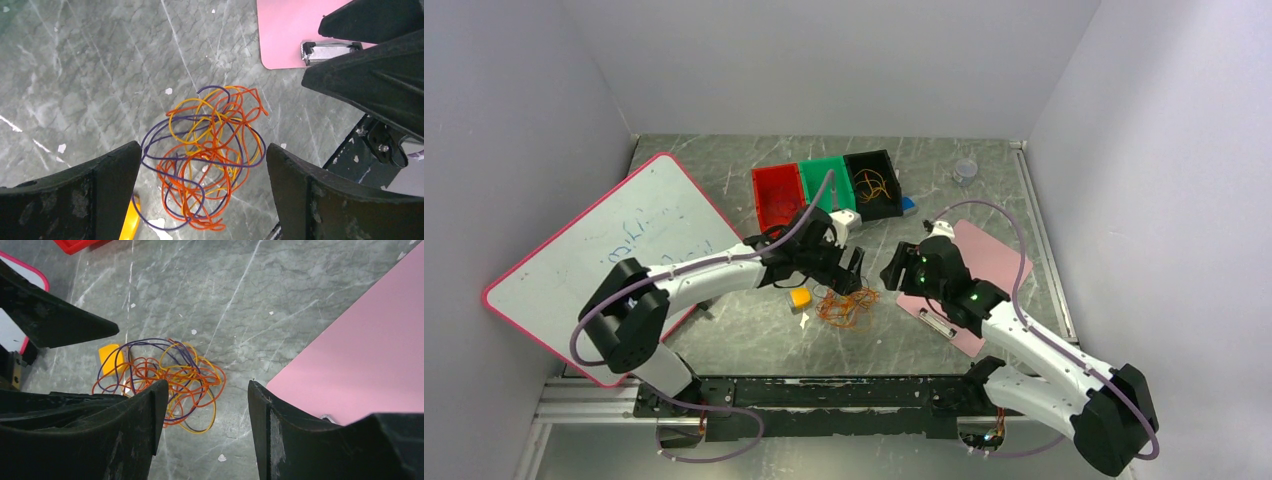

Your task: Untangle the cables

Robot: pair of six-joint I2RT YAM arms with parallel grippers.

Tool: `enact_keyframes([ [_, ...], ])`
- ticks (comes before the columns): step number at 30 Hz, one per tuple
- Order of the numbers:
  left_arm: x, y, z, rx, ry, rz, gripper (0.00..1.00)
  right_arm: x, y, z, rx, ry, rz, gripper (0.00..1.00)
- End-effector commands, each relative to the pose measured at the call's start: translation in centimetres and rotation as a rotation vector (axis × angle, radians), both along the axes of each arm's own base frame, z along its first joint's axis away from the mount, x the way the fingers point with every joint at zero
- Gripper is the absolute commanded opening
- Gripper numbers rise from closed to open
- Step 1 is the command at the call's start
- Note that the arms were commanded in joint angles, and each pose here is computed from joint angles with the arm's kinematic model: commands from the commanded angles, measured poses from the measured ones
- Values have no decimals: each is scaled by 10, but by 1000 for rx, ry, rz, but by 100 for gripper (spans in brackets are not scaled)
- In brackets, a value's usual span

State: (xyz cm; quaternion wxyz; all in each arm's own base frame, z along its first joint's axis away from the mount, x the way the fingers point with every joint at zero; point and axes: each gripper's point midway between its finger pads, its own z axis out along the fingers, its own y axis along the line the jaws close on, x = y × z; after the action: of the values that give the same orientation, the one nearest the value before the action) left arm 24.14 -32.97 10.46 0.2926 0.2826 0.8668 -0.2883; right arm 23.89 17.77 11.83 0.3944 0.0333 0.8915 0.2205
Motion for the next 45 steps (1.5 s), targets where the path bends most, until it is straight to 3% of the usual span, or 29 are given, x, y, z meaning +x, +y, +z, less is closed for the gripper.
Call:
enact_keyframes([
  [1,13,-17,4,-17,-71,-33,99,-4,-5,-6,-4,10,-21,63],
  [7,5,-22,-15,-17,-39,-75,97,-6,-7,-10,-3,15,-26,63],
  [10,5,-21,-27,1,-20,-63,91,-7,-6,-11,2,16,-24,63],
  [21,4,-8,-56,54,44,31,53,-6,-2,-12,16,21,-15,63],
  [24,4,-3,-58,52,53,60,29,-6,-1,-12,21,19,-13,63],
  [27,5,4,-59,43,68,88,17,-4,1,-12,29,18,-11,63],
  [33,13,24,-65,0,159,218,7,-6,6,-19,31,34,8,63],
  [39,21,50,-71,-36,204,355,7,-10,21,-32,66,68,60,60],
  [45,15,57,-78,-27,212,366,7,-9,38,-45,69,76,106,57],
])
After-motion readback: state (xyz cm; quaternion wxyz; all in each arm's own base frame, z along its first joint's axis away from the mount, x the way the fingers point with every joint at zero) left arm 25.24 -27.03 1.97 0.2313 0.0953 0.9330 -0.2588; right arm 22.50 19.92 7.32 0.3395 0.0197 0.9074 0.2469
